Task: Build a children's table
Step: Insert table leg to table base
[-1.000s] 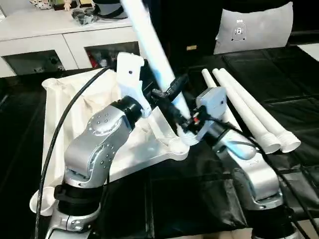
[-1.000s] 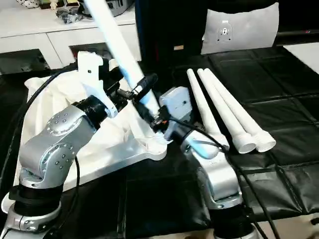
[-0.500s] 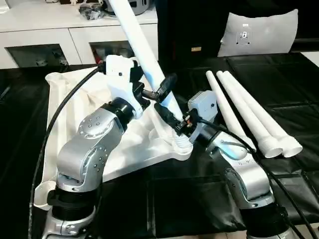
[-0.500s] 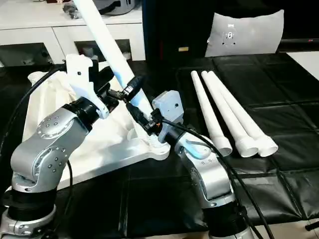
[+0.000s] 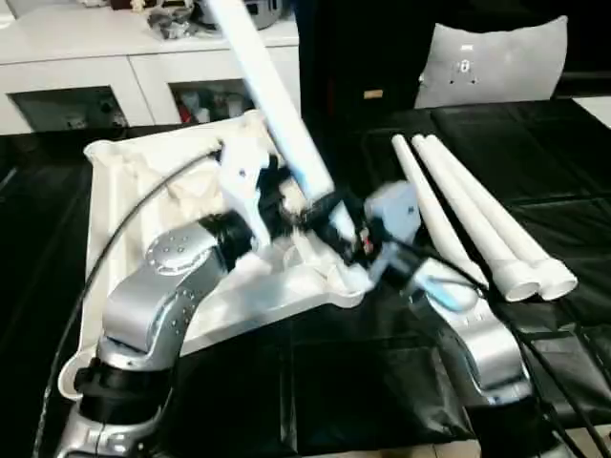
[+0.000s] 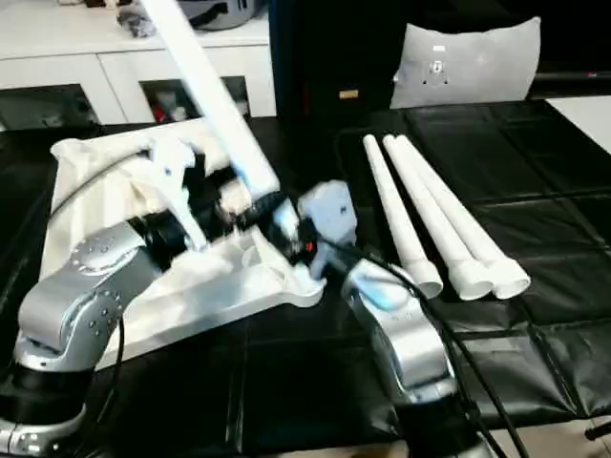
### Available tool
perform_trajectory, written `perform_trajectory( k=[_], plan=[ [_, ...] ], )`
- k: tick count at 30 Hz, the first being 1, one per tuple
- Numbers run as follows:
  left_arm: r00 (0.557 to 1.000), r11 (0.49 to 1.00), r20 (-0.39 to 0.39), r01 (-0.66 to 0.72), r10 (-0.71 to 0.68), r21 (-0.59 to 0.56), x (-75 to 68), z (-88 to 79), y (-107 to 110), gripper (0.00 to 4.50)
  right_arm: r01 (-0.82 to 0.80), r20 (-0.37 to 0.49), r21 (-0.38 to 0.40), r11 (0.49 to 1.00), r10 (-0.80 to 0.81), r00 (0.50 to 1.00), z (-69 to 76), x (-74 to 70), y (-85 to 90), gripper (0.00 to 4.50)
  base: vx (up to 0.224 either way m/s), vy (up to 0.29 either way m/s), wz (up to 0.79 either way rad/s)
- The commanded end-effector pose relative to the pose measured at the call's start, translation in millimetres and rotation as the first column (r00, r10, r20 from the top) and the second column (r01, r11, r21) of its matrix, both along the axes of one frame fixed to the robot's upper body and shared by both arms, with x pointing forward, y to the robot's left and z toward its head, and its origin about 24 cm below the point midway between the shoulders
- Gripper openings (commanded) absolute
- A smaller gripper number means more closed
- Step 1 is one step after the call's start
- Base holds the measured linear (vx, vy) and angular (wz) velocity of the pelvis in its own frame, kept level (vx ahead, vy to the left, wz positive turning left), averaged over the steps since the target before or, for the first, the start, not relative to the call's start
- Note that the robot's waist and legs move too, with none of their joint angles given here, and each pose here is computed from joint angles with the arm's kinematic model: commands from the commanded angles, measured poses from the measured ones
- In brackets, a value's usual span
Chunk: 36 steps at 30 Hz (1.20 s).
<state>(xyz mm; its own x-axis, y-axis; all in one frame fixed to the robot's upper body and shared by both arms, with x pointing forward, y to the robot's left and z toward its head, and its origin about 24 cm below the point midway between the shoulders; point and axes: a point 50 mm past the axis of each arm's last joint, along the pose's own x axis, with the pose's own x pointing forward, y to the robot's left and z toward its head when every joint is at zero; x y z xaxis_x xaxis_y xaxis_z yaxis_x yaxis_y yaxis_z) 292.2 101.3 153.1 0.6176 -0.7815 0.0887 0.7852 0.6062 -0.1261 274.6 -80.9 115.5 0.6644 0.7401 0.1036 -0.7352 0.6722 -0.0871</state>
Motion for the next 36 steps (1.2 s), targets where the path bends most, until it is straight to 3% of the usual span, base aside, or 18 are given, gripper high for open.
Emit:
perform_trajectory(
  k=[1,5,6,14,22,27,31,36],
  plan=[
    [0.999,0.999,0.018,0.037,-0.036,-0.04,1.8,8.2,2.4,3.35,-0.023,0.026,0.011,1.0,0.022,0.999,4.1,-3.4,0.6,1.85,0.0,0.0,0.0],
    [0.999,0.991,0.01,0.037,-0.036,-0.128,4.5,12.8,4.5,3.21,-0.018,0.021,0.003,1.0,0.017,1.0,0.4,-3.8,-1.3,1.85,0.0,0.0,0.0],
    [0.999,0.99,0.009,0.037,-0.036,-0.135,4.6,13.1,4.7,2.95,-0.017,0.021,0.003,1.0,0.017,1.0,0.2,-3.8,-1.4,1.85,0.0,0.0,0.0],
    [0.998,0.962,-0.058,-0.027,0.012,-0.272,8.6,16.6,8.8,2.43,0.005,0.028,0.008,1.0,-0.005,1.0,0.0,-1.6,-2.6,1.85,0.0,0.0,0.0],
    [0.998,0.975,-0.067,-0.024,0.01,-0.219,4.5,9.1,4.9,1.98,0.015,0.034,0.008,1.0,-0.015,0.999,-1.0,-0.6,-1.8,1.85,0.0,0.0,0.0],
    [0.996,0.967,-0.083,-0.033,0.012,-0.254,6.3,11.4,6.1,1.89,0.017,0.033,0.004,1.0,-0.017,0.999,-1.6,-0.3,-1.8,1.85,0.0,0.0,0.0],
    [0.986,0.932,-0.167,-0.077,0.019,-0.355,13.6,17.7,6.4,1.85,0.022,0.035,-0.002,1.0,-0.022,0.999,-0.8,0.8,-1.9,1.85,0.0,0.0,0.0],
    [0.958,0.912,-0.26,-0.213,0.124,-0.35,28.6,17.7,10.6,1.81,0.036,0.021,0.014,0.999,-0.036,0.999,4.9,4.2,-2.3,1.85,0.0,0.0,0.0]
  ],
)
